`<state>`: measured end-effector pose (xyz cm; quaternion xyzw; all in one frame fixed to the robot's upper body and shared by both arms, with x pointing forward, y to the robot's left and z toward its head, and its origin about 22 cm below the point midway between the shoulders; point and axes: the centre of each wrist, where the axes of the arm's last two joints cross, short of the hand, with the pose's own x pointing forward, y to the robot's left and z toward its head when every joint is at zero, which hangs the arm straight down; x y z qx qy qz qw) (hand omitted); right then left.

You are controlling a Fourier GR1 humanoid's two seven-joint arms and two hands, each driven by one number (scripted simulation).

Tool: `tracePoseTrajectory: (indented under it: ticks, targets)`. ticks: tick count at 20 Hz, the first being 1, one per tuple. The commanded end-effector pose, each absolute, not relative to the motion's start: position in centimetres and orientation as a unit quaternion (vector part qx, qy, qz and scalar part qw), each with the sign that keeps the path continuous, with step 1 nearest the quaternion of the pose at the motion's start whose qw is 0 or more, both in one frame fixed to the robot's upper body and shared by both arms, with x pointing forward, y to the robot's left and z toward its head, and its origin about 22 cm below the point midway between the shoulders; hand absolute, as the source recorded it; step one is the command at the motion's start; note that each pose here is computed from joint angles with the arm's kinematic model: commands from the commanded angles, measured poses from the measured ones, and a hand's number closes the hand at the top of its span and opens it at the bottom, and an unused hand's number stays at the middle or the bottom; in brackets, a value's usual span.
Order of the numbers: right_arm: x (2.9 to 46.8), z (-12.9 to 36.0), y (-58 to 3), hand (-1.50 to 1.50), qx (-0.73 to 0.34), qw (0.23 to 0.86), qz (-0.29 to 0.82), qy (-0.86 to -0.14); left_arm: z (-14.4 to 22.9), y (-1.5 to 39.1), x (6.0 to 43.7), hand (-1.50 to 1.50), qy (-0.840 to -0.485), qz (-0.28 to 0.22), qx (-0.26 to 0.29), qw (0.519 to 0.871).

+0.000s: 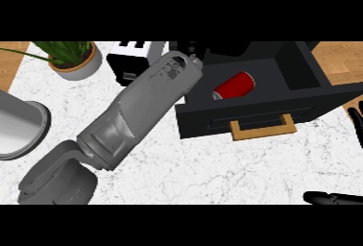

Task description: Pick up the can, place it into the drawer and close the drawer

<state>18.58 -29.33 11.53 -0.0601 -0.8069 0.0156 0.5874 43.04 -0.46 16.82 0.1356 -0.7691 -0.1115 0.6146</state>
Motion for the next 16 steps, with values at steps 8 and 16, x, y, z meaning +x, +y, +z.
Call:
tracePoseTrajectory:
  ticks: [8, 16]
  targets:
    - [18.0, 11.3, -28.4, -1.50, -0.055, 0.578, 0.025, -0.814, 15.9, -0.4, 42.8, -1.50, -0.773, -0.078, 0.152, 0.611]
    - [18.6, 14.1, -28.0, -1.50, -0.162, 0.519, 0.129, -0.829, 17.4, -1.1, 42.6, -1.50, -0.768, -0.051, 0.123, 0.627]
